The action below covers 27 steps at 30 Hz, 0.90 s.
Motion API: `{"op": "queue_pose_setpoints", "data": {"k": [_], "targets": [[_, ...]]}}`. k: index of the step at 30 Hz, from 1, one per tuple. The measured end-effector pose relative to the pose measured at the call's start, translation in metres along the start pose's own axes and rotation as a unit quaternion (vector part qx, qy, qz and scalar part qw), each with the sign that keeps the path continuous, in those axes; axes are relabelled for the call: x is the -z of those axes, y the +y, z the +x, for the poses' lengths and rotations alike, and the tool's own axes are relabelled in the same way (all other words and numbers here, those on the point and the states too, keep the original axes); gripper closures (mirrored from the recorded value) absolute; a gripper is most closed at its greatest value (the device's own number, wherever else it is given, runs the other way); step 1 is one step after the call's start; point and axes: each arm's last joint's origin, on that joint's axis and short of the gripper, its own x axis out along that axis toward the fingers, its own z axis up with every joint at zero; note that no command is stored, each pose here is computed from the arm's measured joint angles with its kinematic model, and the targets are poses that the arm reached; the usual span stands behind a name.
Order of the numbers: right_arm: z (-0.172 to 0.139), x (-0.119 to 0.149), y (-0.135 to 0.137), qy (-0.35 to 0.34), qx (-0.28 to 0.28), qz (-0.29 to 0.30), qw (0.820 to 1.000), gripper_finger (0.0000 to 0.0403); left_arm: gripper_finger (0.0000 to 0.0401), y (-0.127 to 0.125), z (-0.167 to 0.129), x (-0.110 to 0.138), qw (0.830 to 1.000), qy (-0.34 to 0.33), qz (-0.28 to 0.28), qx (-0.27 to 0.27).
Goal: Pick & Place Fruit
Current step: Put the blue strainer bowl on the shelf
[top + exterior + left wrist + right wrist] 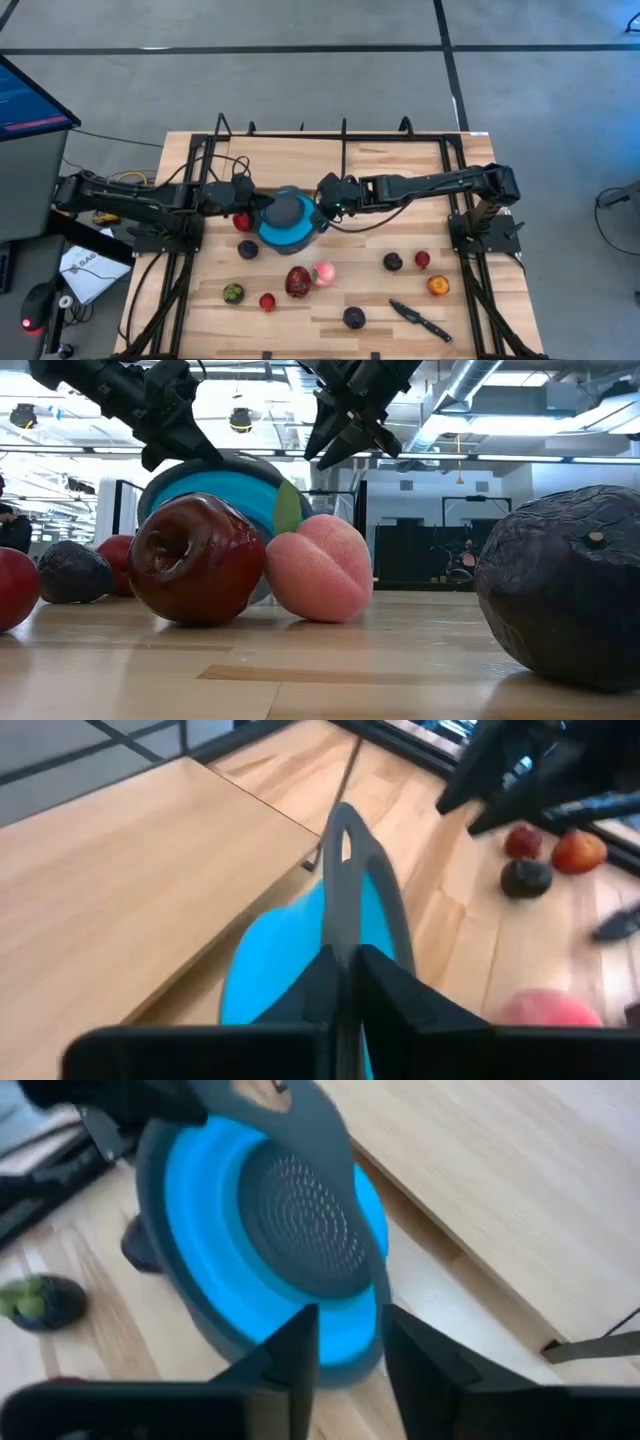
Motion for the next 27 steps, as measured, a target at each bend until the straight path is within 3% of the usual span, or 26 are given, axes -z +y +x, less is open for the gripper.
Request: {"op": "queue_pose_setpoints", "data": {"k": [6,11,15,20,24,27], "targets": [[-0.01,0.002,-0.006,0.02,0.017,-0.032,0.999,0.0199,0.0372,0.014,0.004,-0.011,1.0,0.001,-0.021,-0.011],[-0.02,0.018,0.003,0.041,0.041,-0.066,0.996,0.0159,0.0393,0.032,0.008,-0.021,0.999,-0.002,-0.053,0.006],[-0.03,0.04,0.019,0.054,0.062,-0.109,0.991,0.0155,0.0392,0.049,0.005,-0.046,0.996,-0.027,-0.078,0.019],[-0.036,0.059,0.029,0.019,0.103,-0.117,0.988,0.0162,0.0398,0.079,0.01,-0.083,0.994,-0.055,-0.096,0.024],[-0.04,0.064,0.032,0.003,0.122,-0.124,0.985,0.0172,0.0396,0.1,0.033,-0.1,0.986,-0.06,-0.118,0.103],[-0.04,0.064,0.032,0.001,0.124,-0.125,0.984,0.018,0.0398,0.113,0.057,-0.102,0.981,-0.062,-0.134,0.13]]}}
